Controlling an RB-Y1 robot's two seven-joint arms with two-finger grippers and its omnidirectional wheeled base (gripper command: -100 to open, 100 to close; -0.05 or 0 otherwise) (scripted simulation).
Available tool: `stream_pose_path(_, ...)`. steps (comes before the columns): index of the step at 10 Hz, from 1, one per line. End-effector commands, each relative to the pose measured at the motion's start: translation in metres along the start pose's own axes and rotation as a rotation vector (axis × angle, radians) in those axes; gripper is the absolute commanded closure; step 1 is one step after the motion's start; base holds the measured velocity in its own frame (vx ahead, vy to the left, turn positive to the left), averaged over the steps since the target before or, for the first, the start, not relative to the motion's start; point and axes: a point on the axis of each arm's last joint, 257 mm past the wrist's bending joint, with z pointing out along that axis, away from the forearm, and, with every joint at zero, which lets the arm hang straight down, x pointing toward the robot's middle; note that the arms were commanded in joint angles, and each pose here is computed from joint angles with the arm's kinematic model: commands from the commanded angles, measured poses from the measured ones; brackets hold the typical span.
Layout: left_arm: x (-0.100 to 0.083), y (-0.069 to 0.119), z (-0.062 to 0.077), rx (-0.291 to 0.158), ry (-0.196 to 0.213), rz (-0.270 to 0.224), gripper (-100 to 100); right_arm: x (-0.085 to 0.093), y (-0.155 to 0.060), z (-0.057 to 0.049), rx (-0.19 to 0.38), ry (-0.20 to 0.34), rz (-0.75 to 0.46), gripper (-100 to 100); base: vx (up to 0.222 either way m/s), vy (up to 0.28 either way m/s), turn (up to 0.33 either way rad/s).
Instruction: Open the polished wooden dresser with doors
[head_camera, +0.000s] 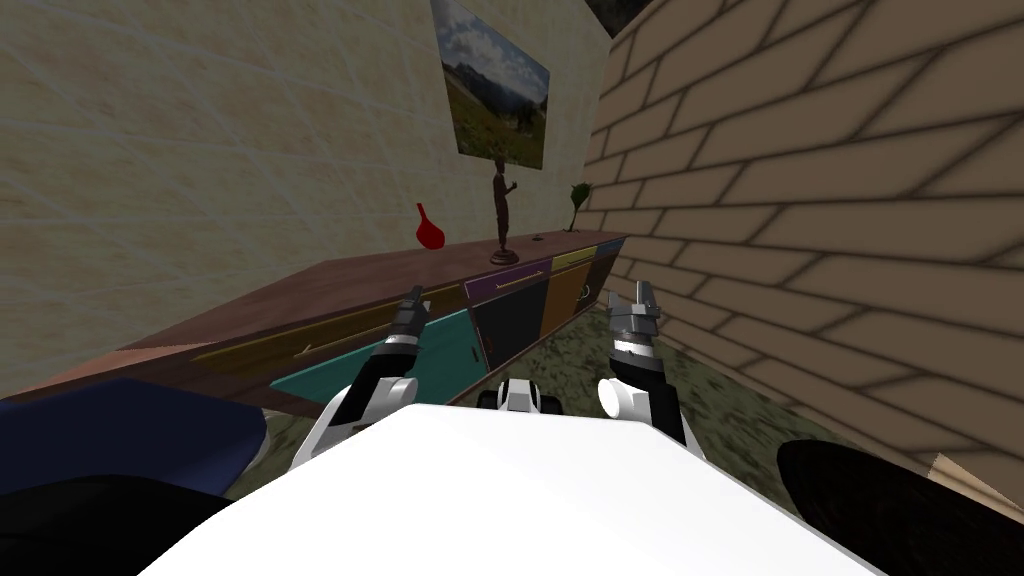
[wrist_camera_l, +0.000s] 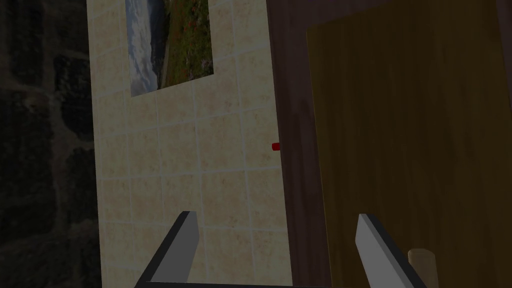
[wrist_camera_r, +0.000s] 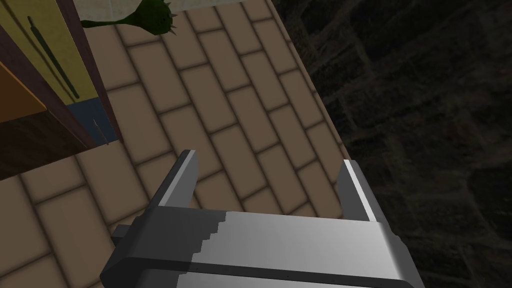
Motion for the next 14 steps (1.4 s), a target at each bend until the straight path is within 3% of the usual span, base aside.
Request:
stream_pose_path(1, -0.005, 0.018, -0.003, -0.074, -0.004, -0.022, -100, 0.000, 0.000, 0.000, 0.000, 0.000, 0.000, 0, 0.109, -0.166, 0.135)
stream_pose_path(4, -0.009, 0.024, -0.004, -0.104, -0.011, -0.027, -100, 0.000, 0.000, 0.000, 0.000, 0.000, 0.000, 0, 0.092, -0.136, 0.063)
stream_pose_path(9, -0.026, 0.048, -0.011, -0.217, -0.038, -0.048, -100, 0.000, 0.000, 0.000, 0.000, 0.000, 0.000, 0, 0.082, -0.136, 0.102)
stream_pose_path(10, -0.026, 0.050, -0.012, -0.221, -0.037, -0.049, -100, 0.000, 0.000, 0.000, 0.000, 0.000, 0.000, 0, 0.083, -0.151, 0.080)
stream_pose_path(14, -0.042, 0.075, -0.023, -0.335, -0.063, -0.072, -100, 0.000, 0.000, 0.000, 0.000, 0.000, 0.000, 0, 0.121, -0.189, 0.132)
